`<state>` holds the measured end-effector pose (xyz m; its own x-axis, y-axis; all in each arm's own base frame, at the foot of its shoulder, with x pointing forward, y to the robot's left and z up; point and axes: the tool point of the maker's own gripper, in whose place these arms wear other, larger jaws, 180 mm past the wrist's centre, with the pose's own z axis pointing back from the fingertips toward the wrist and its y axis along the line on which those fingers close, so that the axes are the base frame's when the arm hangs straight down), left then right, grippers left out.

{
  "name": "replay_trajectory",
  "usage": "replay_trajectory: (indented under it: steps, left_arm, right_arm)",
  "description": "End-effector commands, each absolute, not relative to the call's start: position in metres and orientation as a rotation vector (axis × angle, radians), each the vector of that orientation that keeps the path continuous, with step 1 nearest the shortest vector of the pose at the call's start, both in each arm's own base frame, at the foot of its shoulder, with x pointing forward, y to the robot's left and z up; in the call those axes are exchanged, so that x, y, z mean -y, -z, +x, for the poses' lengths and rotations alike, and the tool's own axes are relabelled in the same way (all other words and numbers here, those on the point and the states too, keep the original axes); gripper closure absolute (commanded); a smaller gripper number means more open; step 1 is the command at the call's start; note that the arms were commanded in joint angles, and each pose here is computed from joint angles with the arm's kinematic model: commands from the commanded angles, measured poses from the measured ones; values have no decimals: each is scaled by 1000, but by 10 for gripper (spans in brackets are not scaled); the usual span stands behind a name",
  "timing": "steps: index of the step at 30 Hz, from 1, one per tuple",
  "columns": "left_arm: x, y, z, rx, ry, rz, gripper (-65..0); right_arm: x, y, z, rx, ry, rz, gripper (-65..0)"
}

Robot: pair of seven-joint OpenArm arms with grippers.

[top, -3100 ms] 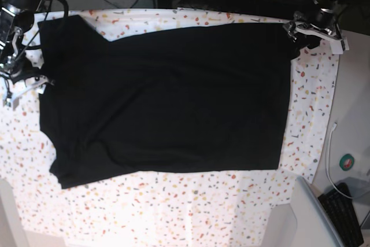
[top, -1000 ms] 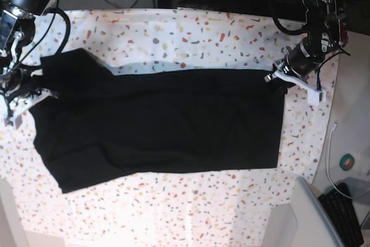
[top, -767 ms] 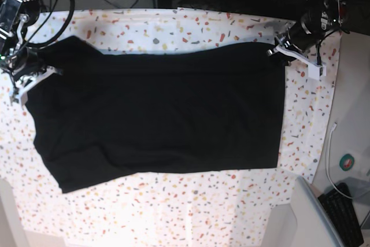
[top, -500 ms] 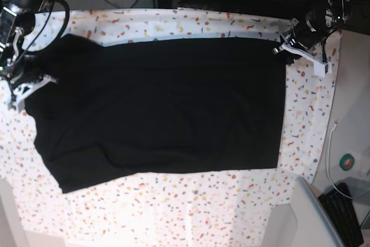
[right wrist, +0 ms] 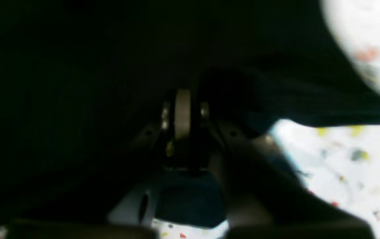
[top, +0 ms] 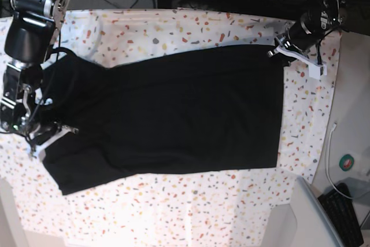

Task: Layout the t-shirt on the table in an organized manner, then fold the t-shirt properly
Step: 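Adjust the shirt edge with the right gripper while left holds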

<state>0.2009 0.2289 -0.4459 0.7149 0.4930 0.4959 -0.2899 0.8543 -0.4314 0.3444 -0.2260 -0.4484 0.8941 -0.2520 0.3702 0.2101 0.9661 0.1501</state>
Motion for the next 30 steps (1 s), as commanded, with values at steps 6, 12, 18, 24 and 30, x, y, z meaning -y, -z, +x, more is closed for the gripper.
replay_trajectory:
  steps: [6,12,18,24,30]
  left_arm:
    - [-233,438,205,671,-432,-333,0]
    - [-234,438,205,670,-432,-331,0]
    - [-235,437,205,672,-431,-330,0]
    - [-235,438,205,670,-431,-330,0]
    - [-235,438,205,670,-431,-330,0]
  right_arm:
    - [276,415,326,512,243,-24,-375]
    - [289,427,271,549,235,-98,-369]
    - [289,466,260,489,274,-67,-369]
    - [289,492,253,444,297,-49,-365]
    - [283,490,238,442,294,-48,0]
